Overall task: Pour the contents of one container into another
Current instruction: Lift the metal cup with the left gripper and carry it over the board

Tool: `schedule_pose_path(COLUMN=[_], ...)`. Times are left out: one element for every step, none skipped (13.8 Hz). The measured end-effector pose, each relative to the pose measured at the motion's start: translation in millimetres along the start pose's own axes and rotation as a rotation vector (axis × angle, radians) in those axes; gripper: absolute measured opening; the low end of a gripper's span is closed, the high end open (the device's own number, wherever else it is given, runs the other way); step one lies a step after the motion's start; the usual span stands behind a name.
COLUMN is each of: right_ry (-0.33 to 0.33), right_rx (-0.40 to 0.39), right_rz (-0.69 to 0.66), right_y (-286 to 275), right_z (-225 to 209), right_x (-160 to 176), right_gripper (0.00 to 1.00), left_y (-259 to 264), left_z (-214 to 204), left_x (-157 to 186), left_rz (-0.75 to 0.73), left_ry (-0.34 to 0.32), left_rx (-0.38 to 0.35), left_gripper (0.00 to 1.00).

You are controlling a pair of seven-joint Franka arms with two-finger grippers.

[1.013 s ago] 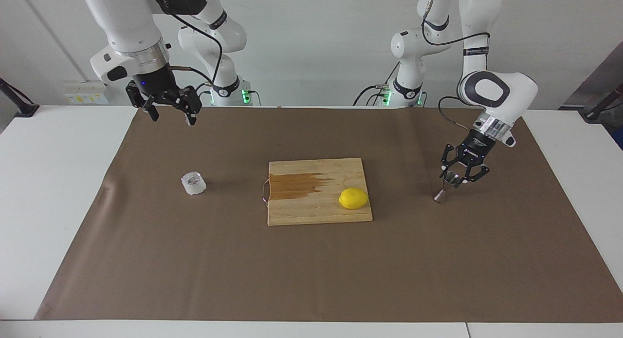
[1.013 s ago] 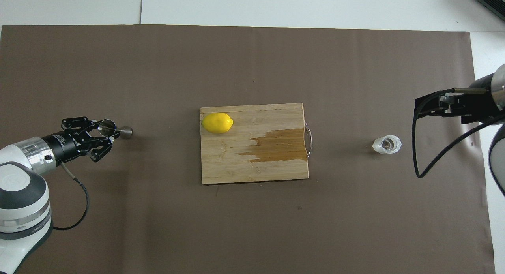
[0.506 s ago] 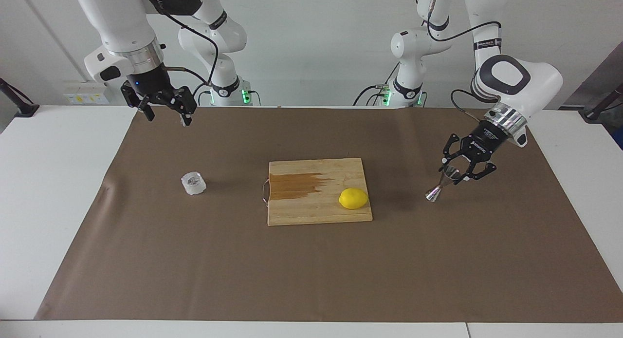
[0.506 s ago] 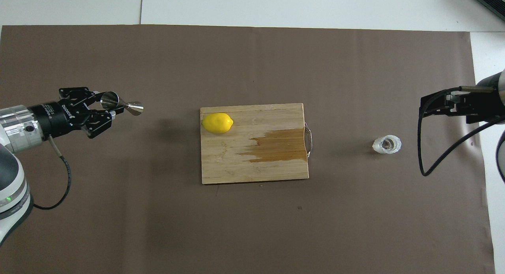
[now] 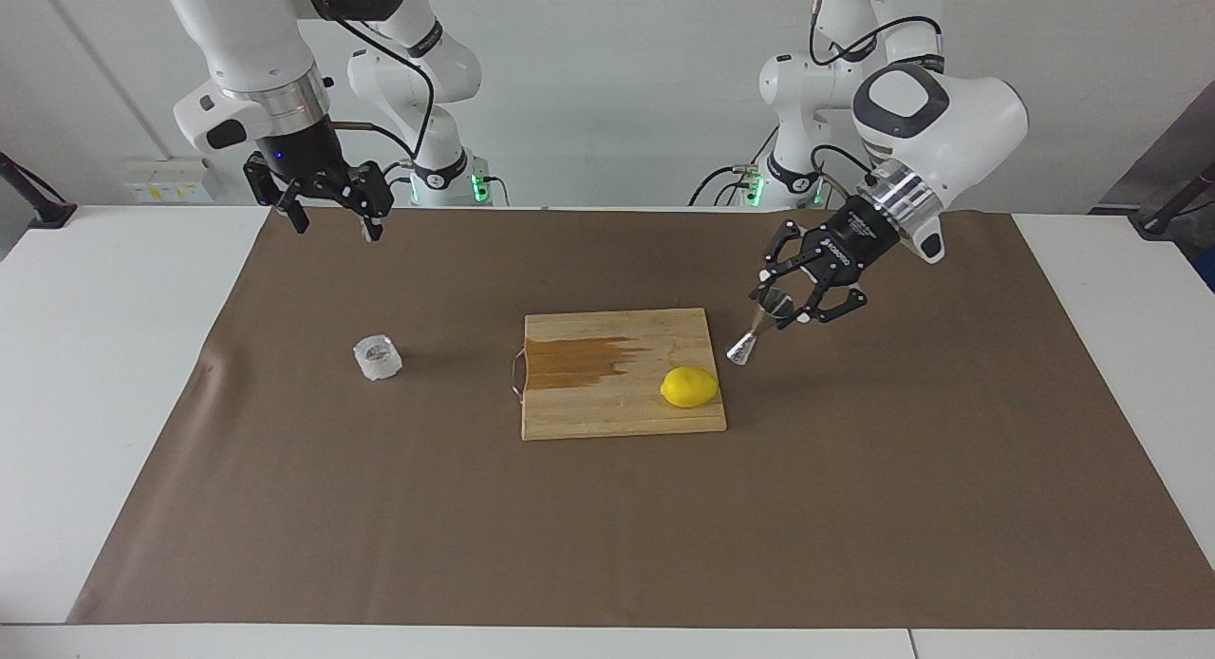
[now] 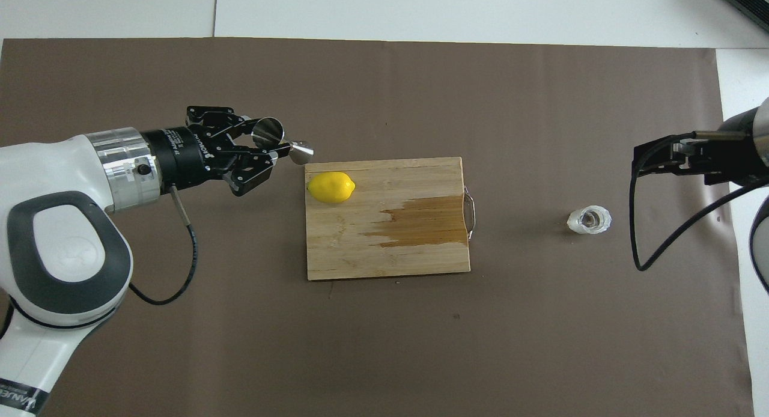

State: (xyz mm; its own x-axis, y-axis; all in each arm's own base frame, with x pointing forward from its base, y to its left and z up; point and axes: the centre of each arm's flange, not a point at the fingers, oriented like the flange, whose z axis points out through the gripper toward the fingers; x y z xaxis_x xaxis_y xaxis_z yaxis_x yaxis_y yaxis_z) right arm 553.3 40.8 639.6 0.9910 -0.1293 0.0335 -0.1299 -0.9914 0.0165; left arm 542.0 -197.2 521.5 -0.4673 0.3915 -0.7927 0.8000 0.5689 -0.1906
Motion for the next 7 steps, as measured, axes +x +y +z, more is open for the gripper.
schedule_pose_path(right_ry=[-0.001, -0.002, -0.002, -0.003, -0.003, -0.004, -0.004], right_rx=[0.000, 0.000, -0.001, -0.001, -0.001, -0.001, -0.001], right_rz=[0.001, 0.002, 0.003, 0.003, 0.004, 0.005, 0.005], right_y=[1, 1, 1, 2, 2, 3, 3], right_z=[0, 1, 1, 2, 2, 2, 2], right_x=[0, 1, 1, 1, 1, 1, 1], right_gripper=[1.00, 1.00, 1.00, 1.00, 1.00, 1.00, 1.00], left_y=[-21, -46, -76, -104, -127, -144, -157], left_z=[18, 39, 65, 90, 112, 132, 148], left_x=[-5, -7, -6, -1, 6, 16, 26], left_rz=[-0.020, -0.026, -0.025, -0.024, -0.023, -0.020, -0.014], left_ry=[-0.021, -0.030, -0.032, -0.027, -0.015, 0.000, 0.018], left_rx=[-0.026, -0.045, -0.062, -0.069, -0.071, -0.073, -0.072], left_gripper=[0.50, 0.50, 0.50, 0.50, 0.50, 0.50, 0.50])
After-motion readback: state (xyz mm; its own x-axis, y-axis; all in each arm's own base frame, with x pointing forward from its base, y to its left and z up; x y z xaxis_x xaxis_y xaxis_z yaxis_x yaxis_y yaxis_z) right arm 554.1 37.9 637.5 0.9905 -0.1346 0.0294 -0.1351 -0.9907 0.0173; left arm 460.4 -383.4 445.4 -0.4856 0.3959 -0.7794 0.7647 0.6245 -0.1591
